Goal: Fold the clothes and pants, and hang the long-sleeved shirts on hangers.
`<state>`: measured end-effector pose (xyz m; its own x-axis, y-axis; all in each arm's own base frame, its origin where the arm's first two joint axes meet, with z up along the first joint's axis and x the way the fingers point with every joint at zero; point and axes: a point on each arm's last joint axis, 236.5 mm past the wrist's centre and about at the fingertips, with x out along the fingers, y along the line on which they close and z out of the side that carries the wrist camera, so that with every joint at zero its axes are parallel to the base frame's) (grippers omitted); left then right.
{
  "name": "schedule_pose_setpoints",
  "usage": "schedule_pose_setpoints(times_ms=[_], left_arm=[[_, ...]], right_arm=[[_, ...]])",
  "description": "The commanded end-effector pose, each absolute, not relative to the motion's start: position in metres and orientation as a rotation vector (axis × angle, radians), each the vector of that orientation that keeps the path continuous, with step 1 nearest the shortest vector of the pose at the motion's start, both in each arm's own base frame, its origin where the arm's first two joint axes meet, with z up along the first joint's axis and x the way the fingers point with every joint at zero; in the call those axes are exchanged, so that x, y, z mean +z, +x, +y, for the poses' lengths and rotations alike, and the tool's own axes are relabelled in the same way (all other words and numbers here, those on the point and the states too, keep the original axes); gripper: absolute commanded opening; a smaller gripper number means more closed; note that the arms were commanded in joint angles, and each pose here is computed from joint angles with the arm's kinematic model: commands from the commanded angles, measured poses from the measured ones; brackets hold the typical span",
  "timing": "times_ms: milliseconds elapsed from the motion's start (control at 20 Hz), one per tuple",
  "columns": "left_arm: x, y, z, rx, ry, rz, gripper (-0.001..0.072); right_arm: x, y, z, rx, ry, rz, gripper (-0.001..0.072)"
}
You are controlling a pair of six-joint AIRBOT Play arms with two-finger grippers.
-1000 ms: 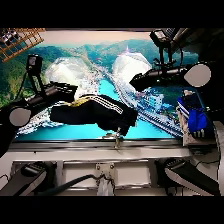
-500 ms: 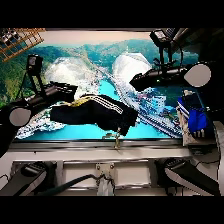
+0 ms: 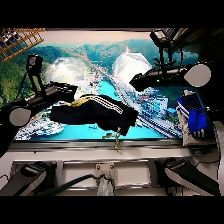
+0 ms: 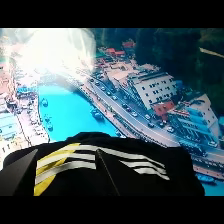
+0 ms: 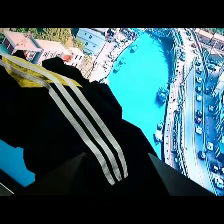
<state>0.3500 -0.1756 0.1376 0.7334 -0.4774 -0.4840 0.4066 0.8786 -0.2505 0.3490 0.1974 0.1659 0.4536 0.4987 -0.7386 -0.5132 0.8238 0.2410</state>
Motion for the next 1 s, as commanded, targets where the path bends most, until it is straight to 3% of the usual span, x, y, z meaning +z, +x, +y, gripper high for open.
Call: schedule_pose_setpoints(times_ms=[0, 500, 550, 600, 650, 800, 950], left_arm=[[0.137, 0.35, -0.176, -0.487, -0.128, 0.569, 0.0393], [0.131, 0.35, -0.175, -0.487, -0.114, 0.586, 0.0395], [0.127, 0.348, -0.173, -0.485, -0.094, 0.602, 0.0425], [0.12, 0.345, -0.166, -0.474, -0.06, 0.632, 0.0502], [0.112, 0.342, -0.151, -0.439, -0.034, 0.675, 0.0512], [0.104, 0.342, -0.087, -0.215, -0.131, 0.751, 0.0508], [0.113, 0.343, -0.054, -0.114, -0.209, 0.725, 0.0508]], right_arm=[[0.171, 0.355, 0.199, 0.62, -0.01, 0.874, 0.0433], [0.171, 0.355, 0.201, 0.625, 0.005, 0.874, 0.0433], [0.161, 0.36, 0.191, 0.579, -0.025, 0.889, 0.0436], [0.139, 0.368, 0.164, 0.449, -0.03, 0.95, 0.0518], [0.113, 0.368, 0.134, 0.324, -0.007, 1.036, 0.0605], [0.043, 0.326, 0.107, 0.253, 0.218, 1.286, 0.0569], [0.005, 0.301, 0.141, 0.306, 0.519, 1.332, 0.0569]])
